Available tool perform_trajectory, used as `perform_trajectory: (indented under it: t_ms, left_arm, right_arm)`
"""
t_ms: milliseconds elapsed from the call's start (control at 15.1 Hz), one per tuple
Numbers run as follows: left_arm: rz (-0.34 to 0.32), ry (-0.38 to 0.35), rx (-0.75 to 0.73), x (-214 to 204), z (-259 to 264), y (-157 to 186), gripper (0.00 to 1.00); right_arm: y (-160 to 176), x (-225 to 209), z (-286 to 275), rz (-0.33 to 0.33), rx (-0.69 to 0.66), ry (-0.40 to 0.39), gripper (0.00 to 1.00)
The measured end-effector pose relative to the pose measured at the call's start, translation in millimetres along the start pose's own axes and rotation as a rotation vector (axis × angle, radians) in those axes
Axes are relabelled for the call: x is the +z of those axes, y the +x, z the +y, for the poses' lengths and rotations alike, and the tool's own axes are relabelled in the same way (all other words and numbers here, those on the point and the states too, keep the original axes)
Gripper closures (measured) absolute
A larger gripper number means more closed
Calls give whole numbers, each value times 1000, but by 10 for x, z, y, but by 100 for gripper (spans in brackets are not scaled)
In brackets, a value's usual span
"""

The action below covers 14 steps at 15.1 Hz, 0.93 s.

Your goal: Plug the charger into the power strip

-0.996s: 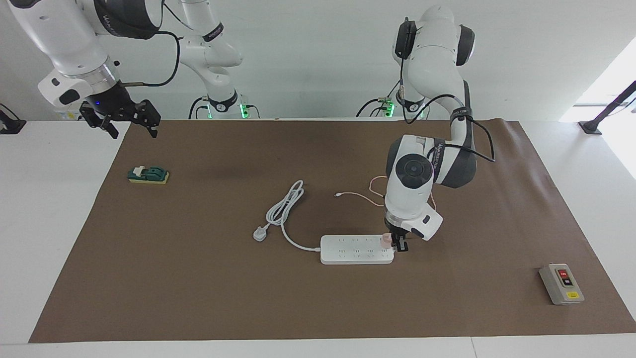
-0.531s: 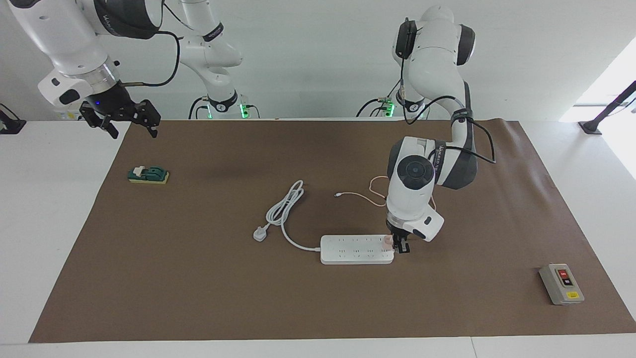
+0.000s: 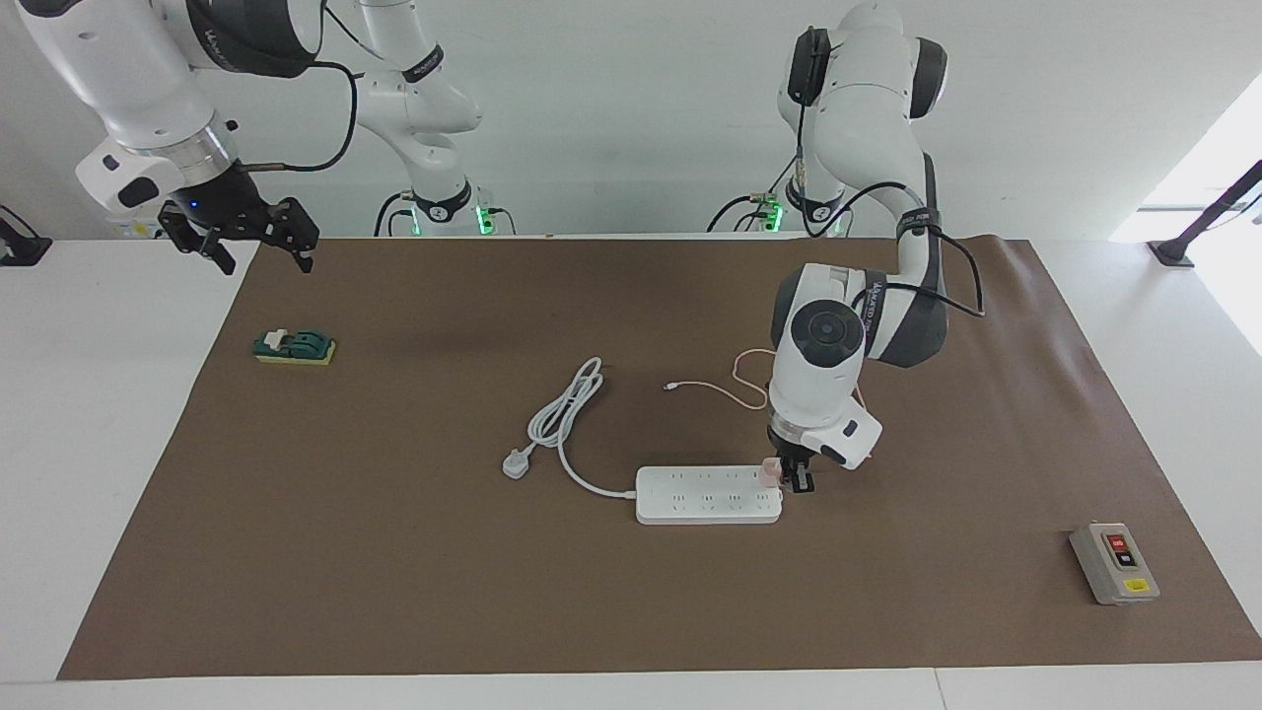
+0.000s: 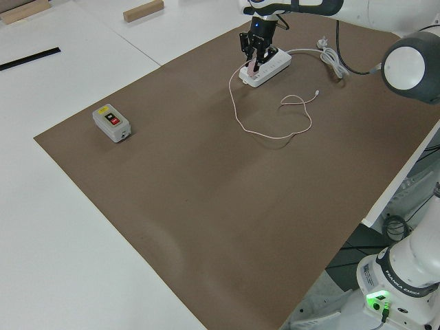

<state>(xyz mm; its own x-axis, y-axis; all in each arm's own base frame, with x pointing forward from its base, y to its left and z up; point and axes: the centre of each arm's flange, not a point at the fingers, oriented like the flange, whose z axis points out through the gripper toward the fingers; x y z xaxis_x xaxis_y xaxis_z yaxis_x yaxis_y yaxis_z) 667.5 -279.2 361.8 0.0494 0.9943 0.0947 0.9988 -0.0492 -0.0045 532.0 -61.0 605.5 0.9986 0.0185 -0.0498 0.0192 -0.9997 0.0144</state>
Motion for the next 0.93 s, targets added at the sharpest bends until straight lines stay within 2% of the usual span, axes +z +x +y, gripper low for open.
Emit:
perform_trajectory:
  t_ms: [266, 929]
  left_arm:
    - [-47, -32, -12, -22, 33, -40, 69]
    - [-48, -24, -14, -32, -25, -14, 69]
  right_arm:
    - [0, 0, -2, 0, 0, 0, 0]
    - [0, 0, -3, 0, -1, 0, 0]
